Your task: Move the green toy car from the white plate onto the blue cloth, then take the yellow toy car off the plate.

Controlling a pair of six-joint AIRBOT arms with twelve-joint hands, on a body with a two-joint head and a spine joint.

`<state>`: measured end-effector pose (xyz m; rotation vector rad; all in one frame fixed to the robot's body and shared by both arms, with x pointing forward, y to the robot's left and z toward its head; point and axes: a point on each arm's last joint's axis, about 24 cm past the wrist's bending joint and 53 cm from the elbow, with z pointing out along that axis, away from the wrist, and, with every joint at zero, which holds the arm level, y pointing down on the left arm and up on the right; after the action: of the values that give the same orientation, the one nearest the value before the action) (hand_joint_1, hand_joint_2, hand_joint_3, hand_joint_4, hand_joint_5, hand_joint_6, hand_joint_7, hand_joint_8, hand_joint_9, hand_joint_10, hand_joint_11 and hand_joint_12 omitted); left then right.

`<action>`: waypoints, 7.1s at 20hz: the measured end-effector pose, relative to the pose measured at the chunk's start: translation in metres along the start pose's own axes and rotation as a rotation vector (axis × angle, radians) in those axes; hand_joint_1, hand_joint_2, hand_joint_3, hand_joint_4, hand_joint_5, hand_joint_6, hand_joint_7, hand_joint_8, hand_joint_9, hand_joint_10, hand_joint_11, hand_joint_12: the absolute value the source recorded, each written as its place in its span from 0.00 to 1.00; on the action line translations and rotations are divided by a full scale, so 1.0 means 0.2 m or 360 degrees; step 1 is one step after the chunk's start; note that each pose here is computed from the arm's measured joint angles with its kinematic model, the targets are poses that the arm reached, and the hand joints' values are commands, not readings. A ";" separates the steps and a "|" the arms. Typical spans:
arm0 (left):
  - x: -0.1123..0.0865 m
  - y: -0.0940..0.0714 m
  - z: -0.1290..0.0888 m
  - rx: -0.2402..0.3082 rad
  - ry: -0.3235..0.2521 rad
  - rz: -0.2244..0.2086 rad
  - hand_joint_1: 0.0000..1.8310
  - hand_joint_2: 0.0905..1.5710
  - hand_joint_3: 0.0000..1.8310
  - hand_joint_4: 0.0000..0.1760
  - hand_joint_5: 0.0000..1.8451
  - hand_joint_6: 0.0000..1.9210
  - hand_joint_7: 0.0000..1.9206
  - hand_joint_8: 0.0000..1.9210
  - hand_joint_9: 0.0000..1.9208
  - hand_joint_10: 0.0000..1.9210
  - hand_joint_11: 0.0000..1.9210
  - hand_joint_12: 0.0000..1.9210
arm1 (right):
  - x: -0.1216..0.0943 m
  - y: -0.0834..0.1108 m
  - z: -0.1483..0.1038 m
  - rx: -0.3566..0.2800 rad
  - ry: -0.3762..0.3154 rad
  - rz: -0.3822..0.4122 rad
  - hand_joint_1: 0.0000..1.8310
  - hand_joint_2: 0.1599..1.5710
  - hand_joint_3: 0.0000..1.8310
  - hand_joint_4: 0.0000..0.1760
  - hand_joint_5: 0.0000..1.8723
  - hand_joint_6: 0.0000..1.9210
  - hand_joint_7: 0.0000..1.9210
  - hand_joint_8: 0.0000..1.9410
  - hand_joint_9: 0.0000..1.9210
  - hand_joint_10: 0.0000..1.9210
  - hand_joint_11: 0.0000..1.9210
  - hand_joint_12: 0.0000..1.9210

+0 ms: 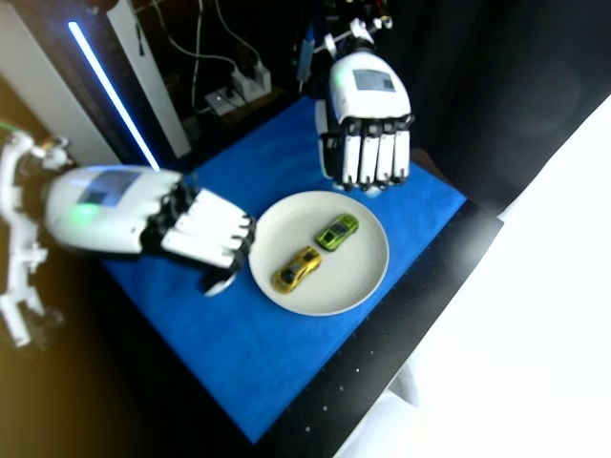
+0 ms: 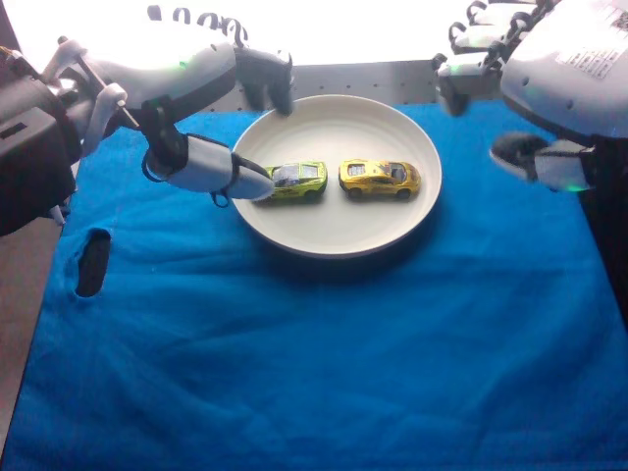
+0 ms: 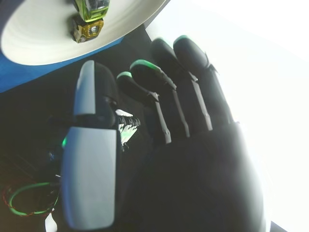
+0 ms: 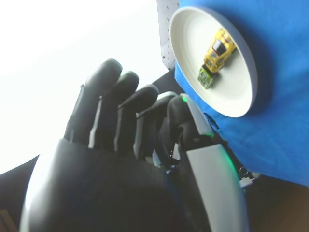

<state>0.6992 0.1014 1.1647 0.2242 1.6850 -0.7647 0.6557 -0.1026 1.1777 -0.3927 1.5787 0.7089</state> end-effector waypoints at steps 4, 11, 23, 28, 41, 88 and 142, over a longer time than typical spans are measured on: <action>0.01 0.02 0.00 -0.0011 0.0011 0.0004 0.49 0.63 0.00 0.10 0.34 0.07 0.31 0.04 0.15 0.42 0.00 0.86 | 0.00 0.00 0.00 0.0000 -0.0004 0.0006 0.68 0.56 0.02 0.00 0.39 0.16 0.32 0.43 0.25 0.65 0.15 0.92; 0.03 0.00 0.15 -0.0022 0.0088 0.0048 0.48 0.60 0.00 0.00 0.34 0.04 0.33 0.02 0.15 0.42 0.00 0.85 | 0.01 0.01 0.01 -0.0005 -0.0003 0.0010 0.66 0.59 0.01 0.00 0.38 0.25 0.32 0.52 0.28 0.70 0.20 0.95; 0.15 -0.02 0.29 -0.0045 0.0245 0.0178 0.50 0.55 0.00 0.00 0.38 0.01 0.33 0.00 0.25 0.22 0.05 0.78 | 0.03 -0.01 0.01 0.0002 0.0010 0.0006 0.66 0.64 0.00 0.00 0.33 0.23 0.29 0.43 0.23 0.65 0.14 0.96; 0.21 -0.03 0.33 -0.0049 0.0287 0.0157 0.51 0.59 0.00 0.00 0.39 0.00 0.37 0.01 0.31 0.21 0.12 0.75 | 0.04 -0.01 0.01 0.0006 0.0019 0.0010 0.66 0.64 0.00 0.00 0.35 0.21 0.31 0.43 0.24 0.65 0.16 0.95; 0.31 0.07 0.32 -0.0126 0.0355 0.0100 0.54 0.58 0.00 0.00 0.43 0.00 0.41 0.14 0.32 0.43 0.20 0.80 | 0.04 -0.01 0.01 0.0010 0.0018 0.0013 0.67 0.62 0.00 0.00 0.35 0.26 0.30 0.49 0.24 0.70 0.17 0.98; 0.15 -0.18 -0.22 0.0102 0.0138 0.0174 0.68 0.72 0.00 0.00 0.45 0.56 0.51 0.64 0.47 0.76 0.39 0.97 | 0.01 -0.10 -0.03 0.0088 -0.0004 0.0057 0.70 0.62 0.00 0.00 0.40 0.19 0.38 0.31 0.31 0.54 0.19 0.88; -0.10 0.00 -0.50 -0.0115 -0.0301 0.0026 0.38 0.71 0.00 0.00 0.43 0.04 0.35 0.23 0.24 0.45 0.07 0.78 | 0.19 0.01 0.43 0.0046 0.0123 0.0173 0.44 0.59 0.00 0.00 0.35 0.00 0.34 0.48 0.28 0.73 0.23 0.99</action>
<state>0.6243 0.1660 1.1896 0.1114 1.5269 -0.6894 0.7151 -0.0399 1.1402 -0.3181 1.6917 0.7604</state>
